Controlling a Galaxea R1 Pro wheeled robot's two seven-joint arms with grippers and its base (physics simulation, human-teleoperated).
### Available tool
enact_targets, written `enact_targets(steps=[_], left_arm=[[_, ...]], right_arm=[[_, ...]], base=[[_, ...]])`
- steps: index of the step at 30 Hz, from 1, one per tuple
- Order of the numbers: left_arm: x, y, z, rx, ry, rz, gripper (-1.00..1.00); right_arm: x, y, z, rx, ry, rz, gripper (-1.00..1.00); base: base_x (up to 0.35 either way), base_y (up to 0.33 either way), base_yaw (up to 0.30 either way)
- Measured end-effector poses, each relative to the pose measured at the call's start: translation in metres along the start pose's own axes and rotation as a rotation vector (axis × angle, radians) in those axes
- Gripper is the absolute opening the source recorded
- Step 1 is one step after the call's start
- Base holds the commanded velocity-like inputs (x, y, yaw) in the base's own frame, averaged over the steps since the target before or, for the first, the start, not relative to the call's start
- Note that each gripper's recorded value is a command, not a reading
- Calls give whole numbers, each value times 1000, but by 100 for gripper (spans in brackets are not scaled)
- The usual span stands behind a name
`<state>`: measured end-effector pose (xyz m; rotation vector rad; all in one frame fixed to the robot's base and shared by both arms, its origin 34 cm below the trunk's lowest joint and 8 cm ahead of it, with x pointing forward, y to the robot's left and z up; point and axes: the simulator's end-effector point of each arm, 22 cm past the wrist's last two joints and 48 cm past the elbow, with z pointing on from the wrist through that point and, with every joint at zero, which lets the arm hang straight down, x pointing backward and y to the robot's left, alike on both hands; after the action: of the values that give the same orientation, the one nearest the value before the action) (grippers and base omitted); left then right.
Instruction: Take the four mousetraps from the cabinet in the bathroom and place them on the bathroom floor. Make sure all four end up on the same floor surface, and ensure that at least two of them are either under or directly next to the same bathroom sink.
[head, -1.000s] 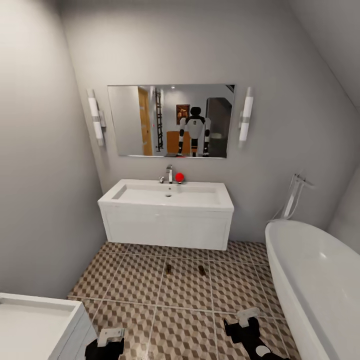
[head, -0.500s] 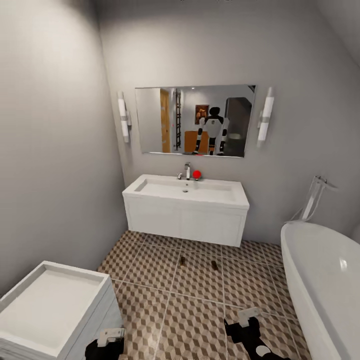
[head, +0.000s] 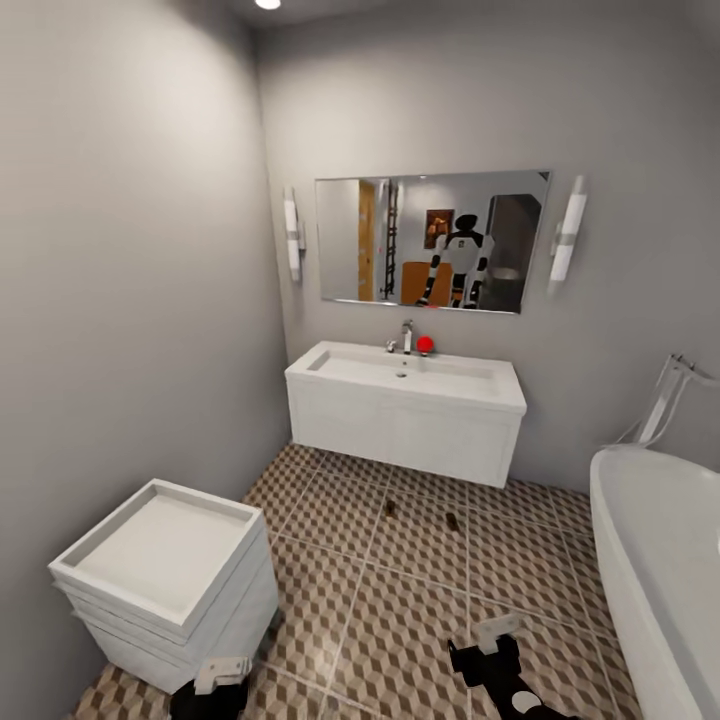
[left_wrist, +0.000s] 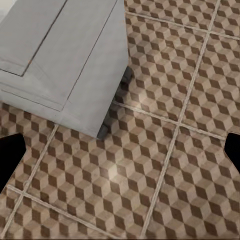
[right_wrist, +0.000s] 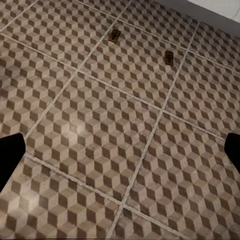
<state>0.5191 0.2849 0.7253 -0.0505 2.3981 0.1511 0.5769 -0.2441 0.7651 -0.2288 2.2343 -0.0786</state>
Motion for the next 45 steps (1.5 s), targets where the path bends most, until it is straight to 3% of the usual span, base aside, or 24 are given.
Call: enact_targets(steps=[10,45], left_arm=[[0,0,0,1,0,0,100],[0,-3,-1,4,0,-1,100]], right_arm=[[0,0,0,0,-1,0,100],[0,1,0,-1,-1,1,100]], base=[[-123,0,213],[-2,0,239]])
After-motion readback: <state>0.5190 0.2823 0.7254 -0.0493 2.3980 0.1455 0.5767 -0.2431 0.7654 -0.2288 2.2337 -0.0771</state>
